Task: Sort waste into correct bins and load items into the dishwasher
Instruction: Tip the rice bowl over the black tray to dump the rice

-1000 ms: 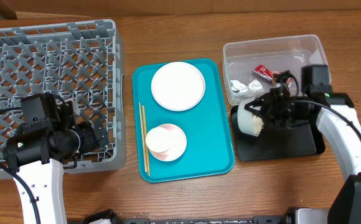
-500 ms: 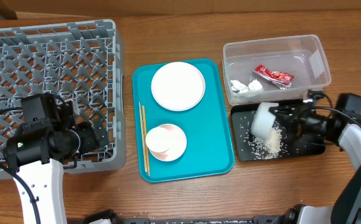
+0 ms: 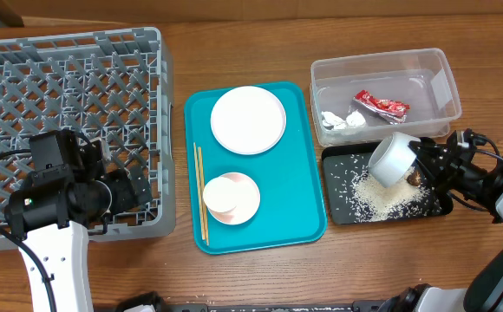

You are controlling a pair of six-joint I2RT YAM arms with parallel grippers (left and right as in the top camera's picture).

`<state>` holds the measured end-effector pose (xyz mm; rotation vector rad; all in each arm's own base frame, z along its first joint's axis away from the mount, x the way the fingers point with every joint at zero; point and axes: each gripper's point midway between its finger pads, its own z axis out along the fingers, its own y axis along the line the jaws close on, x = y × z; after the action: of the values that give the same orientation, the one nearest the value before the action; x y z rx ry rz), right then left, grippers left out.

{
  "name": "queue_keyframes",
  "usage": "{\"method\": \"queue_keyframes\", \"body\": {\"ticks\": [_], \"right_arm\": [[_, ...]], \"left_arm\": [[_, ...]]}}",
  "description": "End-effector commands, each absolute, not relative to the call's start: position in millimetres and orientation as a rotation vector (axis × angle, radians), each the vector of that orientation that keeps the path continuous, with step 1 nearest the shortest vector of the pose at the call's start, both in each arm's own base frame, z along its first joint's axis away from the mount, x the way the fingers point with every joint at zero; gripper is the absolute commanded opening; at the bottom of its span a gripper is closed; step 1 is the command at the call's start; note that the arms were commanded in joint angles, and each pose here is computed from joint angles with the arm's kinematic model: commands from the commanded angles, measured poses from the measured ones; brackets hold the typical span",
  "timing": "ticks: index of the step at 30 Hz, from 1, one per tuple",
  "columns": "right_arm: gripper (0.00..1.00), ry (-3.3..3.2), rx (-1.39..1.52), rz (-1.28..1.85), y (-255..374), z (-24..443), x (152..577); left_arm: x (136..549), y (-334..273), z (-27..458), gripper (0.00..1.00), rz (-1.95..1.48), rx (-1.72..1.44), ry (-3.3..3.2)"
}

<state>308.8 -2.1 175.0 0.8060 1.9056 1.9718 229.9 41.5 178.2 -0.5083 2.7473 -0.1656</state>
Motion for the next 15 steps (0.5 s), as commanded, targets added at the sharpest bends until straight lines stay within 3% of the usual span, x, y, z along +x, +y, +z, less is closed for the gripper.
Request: {"method": "queue_keyframes", "body": {"ticks": [1,15], "right_arm": [[0.04,1.864,0.788,2.022,-2.7,183.0,307.2],[0.04,1.866,0.775,2.015,-2.4,182.9,307.2]], "left_arm": [[233.1,42.4,184.6,1.0,-0.17,-0.506,2.724],[233.2,42.5,184.7,1.0,-0.17,-0.506,2.723]]}}
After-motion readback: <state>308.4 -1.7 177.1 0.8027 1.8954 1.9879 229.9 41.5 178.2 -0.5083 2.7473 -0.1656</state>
